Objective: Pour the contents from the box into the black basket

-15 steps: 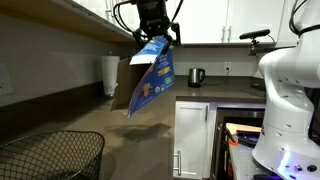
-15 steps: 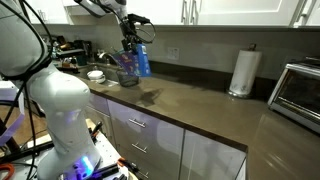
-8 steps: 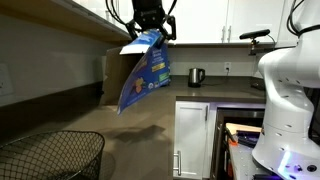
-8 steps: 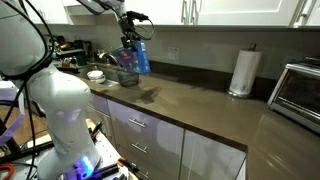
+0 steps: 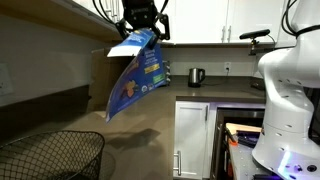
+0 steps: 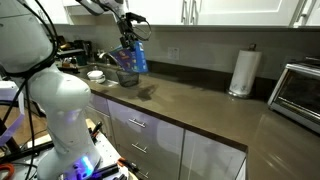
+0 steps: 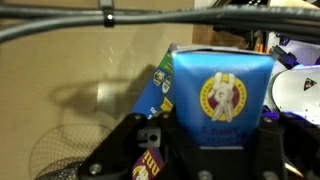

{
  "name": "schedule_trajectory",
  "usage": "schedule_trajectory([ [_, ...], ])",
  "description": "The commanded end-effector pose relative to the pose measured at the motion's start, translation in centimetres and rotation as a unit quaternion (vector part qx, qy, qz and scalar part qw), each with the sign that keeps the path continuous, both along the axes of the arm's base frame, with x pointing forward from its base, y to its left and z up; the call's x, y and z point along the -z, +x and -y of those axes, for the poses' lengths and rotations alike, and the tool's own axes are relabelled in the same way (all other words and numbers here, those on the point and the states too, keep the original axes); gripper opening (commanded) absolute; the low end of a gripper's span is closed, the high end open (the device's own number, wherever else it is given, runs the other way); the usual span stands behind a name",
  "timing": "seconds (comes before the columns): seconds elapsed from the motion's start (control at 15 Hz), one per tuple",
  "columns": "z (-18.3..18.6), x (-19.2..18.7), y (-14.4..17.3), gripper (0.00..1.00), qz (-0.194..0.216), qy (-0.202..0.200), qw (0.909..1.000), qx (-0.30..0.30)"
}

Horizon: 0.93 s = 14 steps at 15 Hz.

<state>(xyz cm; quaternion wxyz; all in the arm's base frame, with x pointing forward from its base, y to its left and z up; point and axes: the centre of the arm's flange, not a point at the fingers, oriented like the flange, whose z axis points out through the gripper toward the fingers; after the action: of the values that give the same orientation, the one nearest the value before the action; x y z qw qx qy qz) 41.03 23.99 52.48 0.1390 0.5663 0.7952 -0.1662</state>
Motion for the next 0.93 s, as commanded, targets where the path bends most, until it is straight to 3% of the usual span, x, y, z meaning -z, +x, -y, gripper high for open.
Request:
schedule_trajectory([
  [0.0, -1.8, -0.6, 1.0, 0.19, -0.005, -0.017, 0.9998, -0.006],
  [0.4, -3.5, -0.4, 1.4, 0.19, -0.003, -0.027, 0.9994, -0.021],
  [0.87, -5.2, 0.8, 1.9, 0.18, 0.007, -0.069, 0.9968, -0.040],
])
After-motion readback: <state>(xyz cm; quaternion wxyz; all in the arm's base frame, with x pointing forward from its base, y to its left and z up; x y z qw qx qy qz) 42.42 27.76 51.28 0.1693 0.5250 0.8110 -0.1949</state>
